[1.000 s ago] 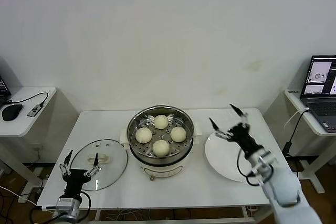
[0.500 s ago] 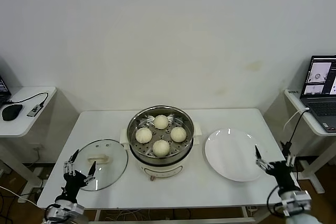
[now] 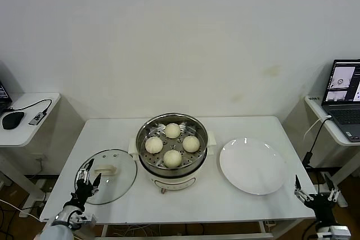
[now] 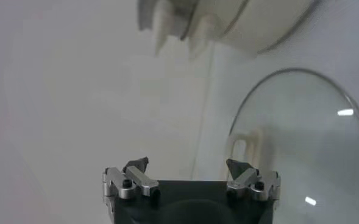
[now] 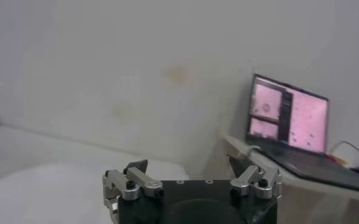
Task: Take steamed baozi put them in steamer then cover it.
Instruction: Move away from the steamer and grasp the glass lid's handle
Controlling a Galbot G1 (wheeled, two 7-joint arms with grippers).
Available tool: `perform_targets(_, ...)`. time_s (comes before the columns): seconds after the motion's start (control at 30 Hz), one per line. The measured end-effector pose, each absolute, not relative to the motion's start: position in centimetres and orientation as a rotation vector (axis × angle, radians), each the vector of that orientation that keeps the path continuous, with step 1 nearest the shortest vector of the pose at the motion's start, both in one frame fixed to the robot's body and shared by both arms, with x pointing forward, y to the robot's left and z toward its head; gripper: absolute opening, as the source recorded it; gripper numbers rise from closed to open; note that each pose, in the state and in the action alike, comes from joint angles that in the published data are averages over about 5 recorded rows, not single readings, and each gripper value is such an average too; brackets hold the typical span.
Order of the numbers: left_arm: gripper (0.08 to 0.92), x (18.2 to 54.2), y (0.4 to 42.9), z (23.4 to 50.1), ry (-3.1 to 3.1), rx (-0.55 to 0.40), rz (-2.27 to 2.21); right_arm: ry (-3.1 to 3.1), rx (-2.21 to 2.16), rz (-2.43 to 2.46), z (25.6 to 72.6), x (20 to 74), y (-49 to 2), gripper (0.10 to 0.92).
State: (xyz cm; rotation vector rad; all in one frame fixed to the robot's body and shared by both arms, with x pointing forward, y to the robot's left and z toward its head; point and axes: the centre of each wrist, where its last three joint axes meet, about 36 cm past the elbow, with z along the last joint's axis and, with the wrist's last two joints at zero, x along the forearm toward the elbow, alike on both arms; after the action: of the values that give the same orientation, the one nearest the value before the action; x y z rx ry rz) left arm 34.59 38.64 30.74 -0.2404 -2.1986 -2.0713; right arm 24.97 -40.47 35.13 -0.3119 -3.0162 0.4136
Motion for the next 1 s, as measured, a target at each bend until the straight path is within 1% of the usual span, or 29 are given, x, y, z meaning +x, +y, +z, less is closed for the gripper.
perform_targets(0.57,0.823,39.9,38.6,29.2,-2.079,-0.277,-2.163,-2.967,-0.398,0.426,34.6,22.7,-41.1,0.823)
perform_targets(0.9,0.821,41.1,38.4,28.7,-2.075,-0.282,-2.160,-2.957,-0.392,0.426,34.2,22.3,-40.8,0.823)
perform_targets(1.0,0.784,41.3,38.4,28.4,-2.072,-0.288,-2.153,-2.955,-0.387,0.424,34.0,22.3,-40.7,0.823)
